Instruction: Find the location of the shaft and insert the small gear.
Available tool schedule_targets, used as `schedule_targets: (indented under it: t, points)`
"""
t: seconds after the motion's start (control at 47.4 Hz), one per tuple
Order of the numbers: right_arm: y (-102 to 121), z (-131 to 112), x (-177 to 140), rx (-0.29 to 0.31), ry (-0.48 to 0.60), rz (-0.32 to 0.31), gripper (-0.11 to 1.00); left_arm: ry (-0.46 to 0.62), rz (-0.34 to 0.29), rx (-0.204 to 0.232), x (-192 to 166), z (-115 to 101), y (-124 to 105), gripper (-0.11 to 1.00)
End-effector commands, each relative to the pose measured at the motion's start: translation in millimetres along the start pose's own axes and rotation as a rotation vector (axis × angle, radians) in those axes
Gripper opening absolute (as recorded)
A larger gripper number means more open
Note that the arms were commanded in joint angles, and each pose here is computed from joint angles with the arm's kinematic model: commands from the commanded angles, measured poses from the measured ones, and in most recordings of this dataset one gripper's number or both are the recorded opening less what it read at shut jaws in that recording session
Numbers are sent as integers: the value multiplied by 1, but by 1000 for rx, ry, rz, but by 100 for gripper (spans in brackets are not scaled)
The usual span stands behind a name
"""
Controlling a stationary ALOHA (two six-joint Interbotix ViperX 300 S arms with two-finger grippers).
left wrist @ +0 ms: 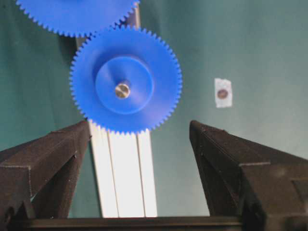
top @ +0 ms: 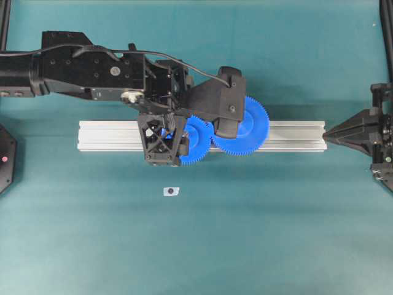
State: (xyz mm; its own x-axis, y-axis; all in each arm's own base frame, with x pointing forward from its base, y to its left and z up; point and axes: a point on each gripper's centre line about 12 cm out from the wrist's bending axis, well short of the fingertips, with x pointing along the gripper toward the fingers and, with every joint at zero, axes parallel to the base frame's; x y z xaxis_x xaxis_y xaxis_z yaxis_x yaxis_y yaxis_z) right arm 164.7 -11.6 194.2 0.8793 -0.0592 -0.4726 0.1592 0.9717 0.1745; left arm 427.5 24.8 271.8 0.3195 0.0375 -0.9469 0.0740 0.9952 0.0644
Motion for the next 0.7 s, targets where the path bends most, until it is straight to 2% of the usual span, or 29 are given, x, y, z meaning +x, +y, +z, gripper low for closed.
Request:
schedule_targets:
  t: [0.0, 0.676]
  points:
    - [0, 4, 0, 9, -10, -1, 3, -44, 8, 5, -15, 5, 0, 80]
    - [0, 2, 0, 9, -10, -1, 3, -36, 8, 5, -8, 6, 1, 80]
